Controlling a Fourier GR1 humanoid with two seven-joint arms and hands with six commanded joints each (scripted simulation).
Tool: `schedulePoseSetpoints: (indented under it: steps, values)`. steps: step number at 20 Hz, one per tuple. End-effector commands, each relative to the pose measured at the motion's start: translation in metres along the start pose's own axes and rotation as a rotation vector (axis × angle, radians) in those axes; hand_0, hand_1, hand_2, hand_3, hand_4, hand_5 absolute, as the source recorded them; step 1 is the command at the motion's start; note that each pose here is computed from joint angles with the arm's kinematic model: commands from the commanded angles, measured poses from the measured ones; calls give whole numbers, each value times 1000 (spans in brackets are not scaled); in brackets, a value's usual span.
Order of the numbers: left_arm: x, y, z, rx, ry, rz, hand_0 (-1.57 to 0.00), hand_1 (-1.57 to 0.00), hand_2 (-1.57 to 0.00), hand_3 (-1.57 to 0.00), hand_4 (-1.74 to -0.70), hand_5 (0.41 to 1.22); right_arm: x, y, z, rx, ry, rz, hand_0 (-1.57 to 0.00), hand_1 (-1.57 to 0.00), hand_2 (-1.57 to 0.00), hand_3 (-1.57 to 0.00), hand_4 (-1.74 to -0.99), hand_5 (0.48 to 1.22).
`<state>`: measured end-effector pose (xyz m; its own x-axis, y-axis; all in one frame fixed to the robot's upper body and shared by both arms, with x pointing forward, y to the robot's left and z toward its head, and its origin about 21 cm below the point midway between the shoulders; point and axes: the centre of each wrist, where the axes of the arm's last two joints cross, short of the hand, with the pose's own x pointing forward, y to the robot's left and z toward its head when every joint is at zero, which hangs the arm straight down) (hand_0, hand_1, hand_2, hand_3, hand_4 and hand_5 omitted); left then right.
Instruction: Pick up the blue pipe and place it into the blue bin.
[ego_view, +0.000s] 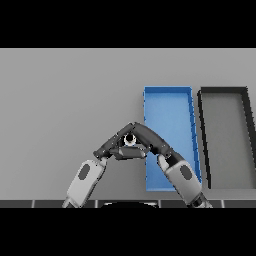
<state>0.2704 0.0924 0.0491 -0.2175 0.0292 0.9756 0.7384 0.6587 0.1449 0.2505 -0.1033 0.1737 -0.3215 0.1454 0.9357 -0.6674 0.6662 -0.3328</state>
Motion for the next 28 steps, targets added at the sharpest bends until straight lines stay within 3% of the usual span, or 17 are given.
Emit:
schedulePoseSetpoints:
  steps: [1,4,8,9,10,13,16,20,24,28]
  values:
    - [1,0,1,-1,8,-3,-1571,-1571,-1571,-1437,-1722,1221,-2,0,0,2,-12,12,-1478,-1478,-1482,-1400,-1692,1071]
    - [5,0,0,8,16,-17,-1571,-1571,-1571,-1428,-1730,1221,-2,2,0,0,-38,6,-1523,-1523,-1526,-1484,-1716,1144]
    - [6,3,-1,45,-5,-74,-1571,-1571,-1571,-1454,-1724,1221,-2,3,-5,-54,-63,-1,-1551,-1551,-1552,-1535,-1731,1190]
    - [4,5,3,44,-11,-103,-1462,-1342,-1293,-1166,-1599,1221,-1,4,-5,-58,-60,9,-1555,-1555,-1556,-1542,-1733,1196]
    - [4,9,5,18,-29,-104,-1169,-1073,-1034,-933,-1475,1221,3,6,-5,-59,-69,15,-1558,-1558,-1559,-1548,-1734,1201]
    - [3,9,8,-47,28,-131,-598,-549,-529,-477,-1206,1221,2,6,-3,-59,-17,-3,-1565,-1565,-1565,-1559,-1738,1211]
    - [5,8,7,-37,74,-144,-306,-281,-270,-244,-1047,938,6,9,-4,-72,-12,2,-1568,-1568,-1568,-1565,-1739,1216]
    - [6,8,7,-16,129,-112,-125,-114,-110,-99,-970,647,6,14,-2,-77,-40,19,-1570,-1570,-1570,-1569,-1740,1219]
    - [0,8,13,-3,139,-123,-50,-46,-45,-40,-947,513,6,6,-4,-98,-59,-26,-1570,-1570,-1570,-1570,-1741,1220]
    - [-2,9,11,-7,173,-131,-20,-18,-18,-16,-916,474,24,-5,-3,-100,-118,-145,-1571,-1571,-1571,-1571,-1741,1221]
